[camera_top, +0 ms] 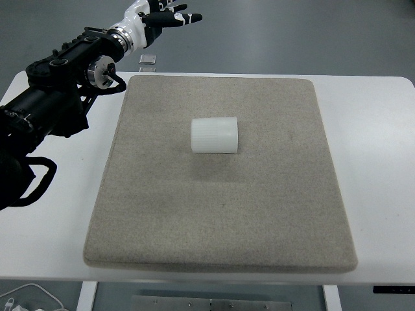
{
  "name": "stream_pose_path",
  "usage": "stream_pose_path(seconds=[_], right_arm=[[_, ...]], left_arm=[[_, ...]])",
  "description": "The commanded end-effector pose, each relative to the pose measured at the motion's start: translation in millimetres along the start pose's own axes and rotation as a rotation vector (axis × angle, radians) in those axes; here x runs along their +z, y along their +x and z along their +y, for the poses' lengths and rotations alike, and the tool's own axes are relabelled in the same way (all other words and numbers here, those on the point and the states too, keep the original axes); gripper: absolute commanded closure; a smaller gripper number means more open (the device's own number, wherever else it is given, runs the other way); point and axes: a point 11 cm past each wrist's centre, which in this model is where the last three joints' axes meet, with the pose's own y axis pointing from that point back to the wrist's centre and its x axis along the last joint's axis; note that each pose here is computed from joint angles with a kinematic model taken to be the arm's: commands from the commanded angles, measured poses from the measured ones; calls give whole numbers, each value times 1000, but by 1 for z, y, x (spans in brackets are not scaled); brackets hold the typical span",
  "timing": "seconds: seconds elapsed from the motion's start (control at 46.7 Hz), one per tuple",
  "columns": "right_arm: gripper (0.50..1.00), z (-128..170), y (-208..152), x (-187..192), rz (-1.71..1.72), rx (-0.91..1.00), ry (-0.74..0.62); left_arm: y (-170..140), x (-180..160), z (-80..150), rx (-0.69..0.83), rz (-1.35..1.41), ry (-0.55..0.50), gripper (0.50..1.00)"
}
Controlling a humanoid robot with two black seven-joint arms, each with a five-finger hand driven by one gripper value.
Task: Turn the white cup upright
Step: 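Raise the left hand and swing it over the mat toward the cup, then lower the left hand onto the white cup lying on its side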
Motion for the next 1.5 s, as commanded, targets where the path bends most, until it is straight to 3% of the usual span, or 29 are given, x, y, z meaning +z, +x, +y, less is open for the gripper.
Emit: stream_pose_path(seconds=[0.0, 0.321, 0.899, 1.476], right_arm=[[572, 0, 0, 0, 1, 0, 0], [572, 0, 0, 0, 0, 0, 0], [572, 0, 0, 0, 1, 0, 0], [572, 0, 0, 0, 0, 0, 0]], left_arm=[[-6, 4, 1, -47, -108, 12, 508], [-30, 29, 21, -246, -518, 10, 508], [-66, 27, 89, -403, -729, 287, 508], [-99, -18, 87, -433, -983, 279, 516]])
